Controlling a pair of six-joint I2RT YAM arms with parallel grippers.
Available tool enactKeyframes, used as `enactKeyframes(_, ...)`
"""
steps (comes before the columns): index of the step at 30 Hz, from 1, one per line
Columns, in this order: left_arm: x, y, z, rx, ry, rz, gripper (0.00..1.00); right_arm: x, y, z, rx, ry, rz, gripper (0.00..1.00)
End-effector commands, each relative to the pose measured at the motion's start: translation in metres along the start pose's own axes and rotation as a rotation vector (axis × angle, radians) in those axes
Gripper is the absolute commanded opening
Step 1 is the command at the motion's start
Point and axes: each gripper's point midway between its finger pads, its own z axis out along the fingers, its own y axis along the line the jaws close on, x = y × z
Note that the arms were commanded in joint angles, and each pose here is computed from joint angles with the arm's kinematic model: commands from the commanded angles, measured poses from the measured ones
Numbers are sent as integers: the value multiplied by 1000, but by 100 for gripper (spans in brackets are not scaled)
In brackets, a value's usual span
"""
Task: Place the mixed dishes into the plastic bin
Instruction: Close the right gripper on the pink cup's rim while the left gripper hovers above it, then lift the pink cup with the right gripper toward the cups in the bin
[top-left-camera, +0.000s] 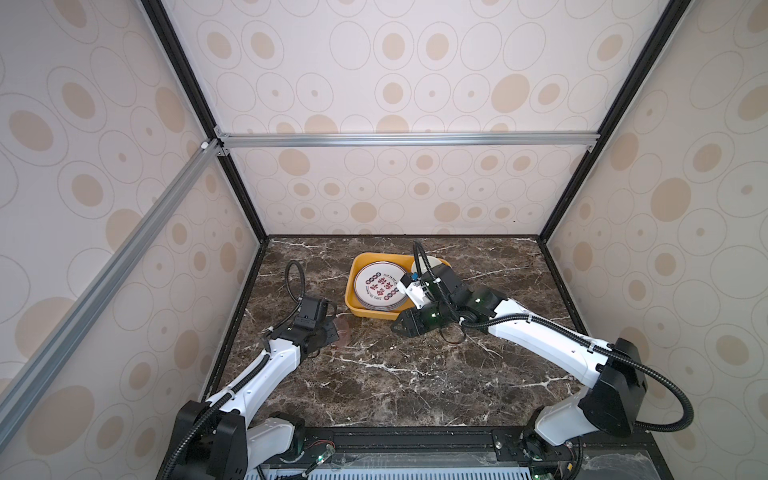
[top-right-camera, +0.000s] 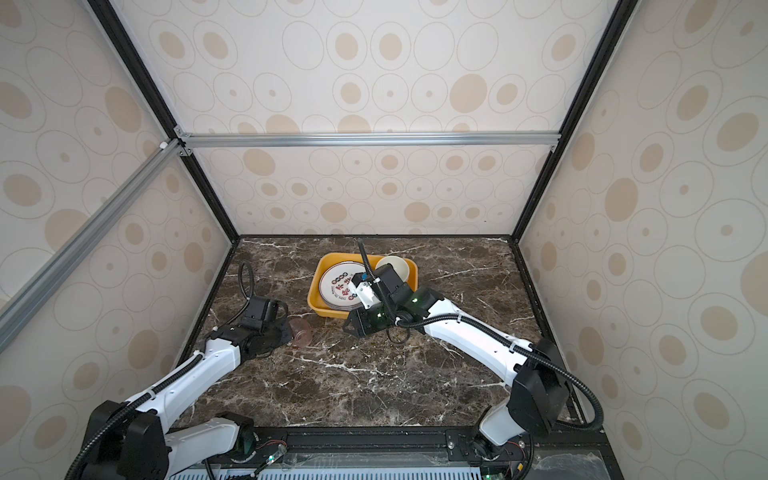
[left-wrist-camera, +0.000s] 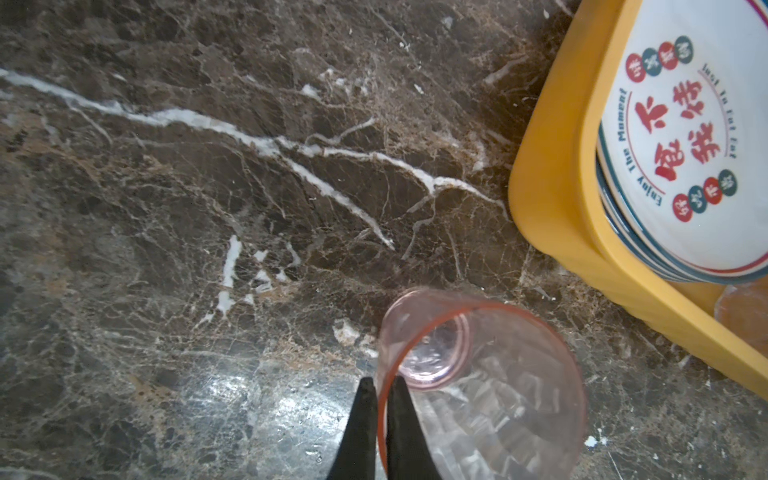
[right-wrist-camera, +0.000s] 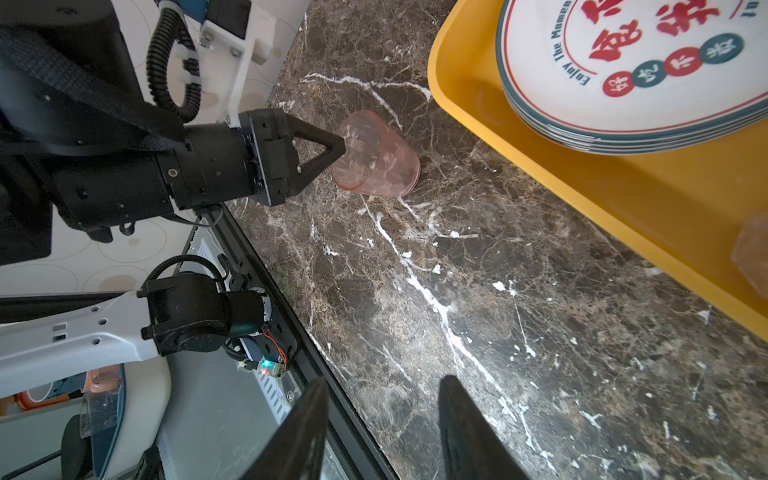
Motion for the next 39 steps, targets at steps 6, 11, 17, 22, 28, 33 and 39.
enactKeyframes(6,-4,-9,-16,65,-8,50,0,0,-12,-1,83,-3,6,46)
enactKeyframes(11,0,-26,-24,159,30,60,0,-5,-20,-7,135,-26,24,47)
enactKeyframes(17,-3,-53,-38,240,30,75,0,-12,-45,-20,242,-68,107,48)
enactKeyframes(22,-4,-81,-51,290,24,107,0,-12,-62,-30,307,-65,165,48)
enactKeyframes(28,2,-120,-59,345,36,161,0,-15,-68,-38,374,-46,188,48)
enactKeyframes(33,6,-150,-65,387,42,200,0,-22,-58,-36,335,-38,198,47)
enactKeyframes(39,11,-178,-72,432,46,231,0,-29,-54,-30,317,-26,210,46)
